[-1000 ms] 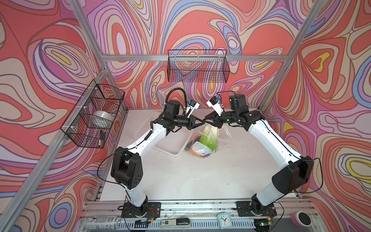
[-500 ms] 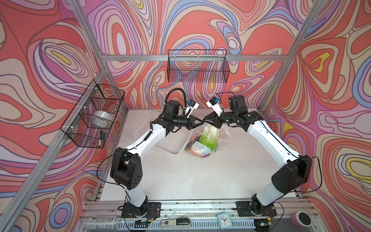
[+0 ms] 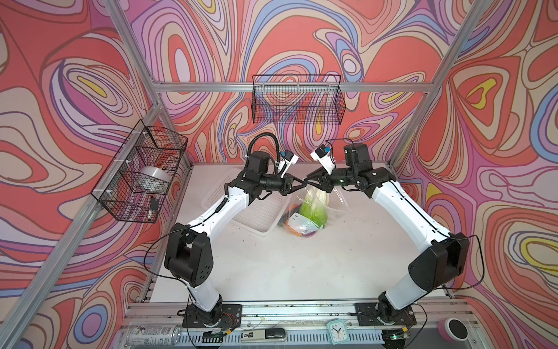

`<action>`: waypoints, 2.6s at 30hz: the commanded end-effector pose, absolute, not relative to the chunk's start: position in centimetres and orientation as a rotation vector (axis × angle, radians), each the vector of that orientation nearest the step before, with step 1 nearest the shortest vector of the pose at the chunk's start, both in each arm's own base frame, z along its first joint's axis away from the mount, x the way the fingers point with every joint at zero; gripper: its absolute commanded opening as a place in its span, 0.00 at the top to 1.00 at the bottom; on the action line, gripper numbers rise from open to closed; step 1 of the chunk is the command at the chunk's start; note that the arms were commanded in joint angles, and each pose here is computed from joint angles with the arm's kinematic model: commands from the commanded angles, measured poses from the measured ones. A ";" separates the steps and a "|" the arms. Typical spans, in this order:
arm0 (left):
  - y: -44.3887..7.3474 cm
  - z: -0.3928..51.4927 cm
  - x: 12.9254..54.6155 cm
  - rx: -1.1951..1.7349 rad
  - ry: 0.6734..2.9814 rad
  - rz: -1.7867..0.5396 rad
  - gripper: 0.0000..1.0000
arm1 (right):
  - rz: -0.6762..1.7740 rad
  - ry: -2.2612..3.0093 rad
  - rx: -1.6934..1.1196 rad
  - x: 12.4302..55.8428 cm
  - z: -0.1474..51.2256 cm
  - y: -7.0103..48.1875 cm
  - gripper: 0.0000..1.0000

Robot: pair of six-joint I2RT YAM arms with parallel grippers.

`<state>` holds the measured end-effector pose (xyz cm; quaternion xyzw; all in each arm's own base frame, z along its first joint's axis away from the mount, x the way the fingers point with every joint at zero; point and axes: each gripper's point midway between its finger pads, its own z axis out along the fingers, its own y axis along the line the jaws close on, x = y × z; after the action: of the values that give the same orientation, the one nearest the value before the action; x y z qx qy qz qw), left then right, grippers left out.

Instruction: Place the food in the zip-top bag and seal the zipper

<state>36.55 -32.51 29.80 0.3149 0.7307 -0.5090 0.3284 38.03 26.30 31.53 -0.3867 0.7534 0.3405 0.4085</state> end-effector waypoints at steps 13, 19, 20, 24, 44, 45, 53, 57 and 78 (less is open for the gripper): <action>-32.6 32.5 36.1 0.851 1.814 -1.325 1.00 | 0.872 1.935 -0.991 37.4 29.7 26.3 0.93; -31.9 32.4 37.0 0.795 1.818 -1.300 1.00 | 0.821 1.971 -0.980 37.2 29.0 25.6 0.93; -31.7 32.4 37.2 0.779 1.815 -1.297 1.00 | 0.812 1.981 -0.976 37.2 28.8 25.4 0.92; -30.8 32.9 37.7 0.730 1.796 -1.301 1.00 | 0.770 2.015 -0.957 37.1 28.1 24.8 0.91; -28.2 33.3 40.1 0.555 1.779 -1.289 1.00 | 0.679 2.102 -0.873 36.4 28.0 22.8 0.88; -28.2 33.3 40.1 0.554 1.778 -1.290 1.00 | 0.671 2.109 -0.867 36.3 27.9 22.7 0.88; -27.4 32.9 41.1 0.506 1.794 -1.251 1.00 | 0.613 2.192 -0.826 35.0 26.4 21.2 0.88; -26.8 32.3 42.1 0.460 1.810 -1.236 1.00 | 0.558 2.262 -0.764 34.1 25.5 19.8 0.88; -27.0 31.4 42.7 0.426 1.820 -1.279 1.00 | 0.552 2.400 -0.603 27.7 24.1 16.4 0.85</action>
<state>42.18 -27.38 29.56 0.1666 0.7475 -0.5066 0.3961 28.18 16.90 24.06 -0.2389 0.8990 0.2105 0.3007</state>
